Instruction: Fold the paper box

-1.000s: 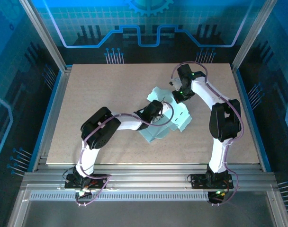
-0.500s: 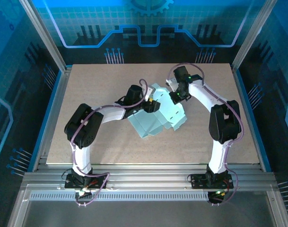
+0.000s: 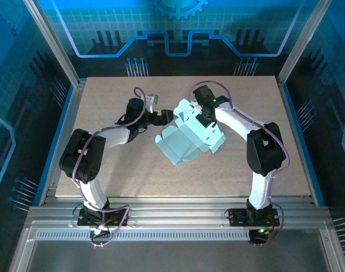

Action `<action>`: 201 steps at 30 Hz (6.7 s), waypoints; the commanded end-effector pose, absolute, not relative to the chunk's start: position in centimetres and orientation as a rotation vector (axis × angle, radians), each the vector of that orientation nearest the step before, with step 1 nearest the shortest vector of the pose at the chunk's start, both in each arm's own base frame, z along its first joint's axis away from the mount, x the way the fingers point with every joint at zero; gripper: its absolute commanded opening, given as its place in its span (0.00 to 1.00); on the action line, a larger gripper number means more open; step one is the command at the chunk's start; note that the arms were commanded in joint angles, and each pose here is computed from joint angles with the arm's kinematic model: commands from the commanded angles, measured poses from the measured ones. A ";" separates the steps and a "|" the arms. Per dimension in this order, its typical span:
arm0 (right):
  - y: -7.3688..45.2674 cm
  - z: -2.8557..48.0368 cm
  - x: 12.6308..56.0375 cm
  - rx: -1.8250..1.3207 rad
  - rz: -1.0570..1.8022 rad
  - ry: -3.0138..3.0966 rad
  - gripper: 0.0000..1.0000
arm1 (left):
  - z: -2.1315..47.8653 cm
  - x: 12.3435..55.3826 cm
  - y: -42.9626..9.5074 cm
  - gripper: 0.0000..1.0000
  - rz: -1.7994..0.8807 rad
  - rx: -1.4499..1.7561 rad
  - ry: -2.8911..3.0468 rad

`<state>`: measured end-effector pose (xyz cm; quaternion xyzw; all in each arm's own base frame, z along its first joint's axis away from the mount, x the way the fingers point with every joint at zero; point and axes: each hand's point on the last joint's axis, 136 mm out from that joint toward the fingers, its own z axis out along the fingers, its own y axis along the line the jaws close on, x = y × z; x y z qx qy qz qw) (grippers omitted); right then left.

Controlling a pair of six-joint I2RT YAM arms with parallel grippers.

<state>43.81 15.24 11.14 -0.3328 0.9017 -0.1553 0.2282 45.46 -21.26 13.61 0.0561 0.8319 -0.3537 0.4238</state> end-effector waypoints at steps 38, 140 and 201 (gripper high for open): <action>18.9 10.8 40.5 -1.123 -0.188 2.418 0.00 | 10.5 45.8 -29.4 0.38 -0.762 1.260 2.096; 21.9 13.3 39.7 -0.272 1.382 2.581 0.41 | 13.8 45.7 -29.4 0.00 -0.406 0.788 1.584; 19.6 15.7 39.2 -0.196 1.272 2.509 0.51 | 15.1 43.4 -28.5 0.00 -0.353 0.416 1.457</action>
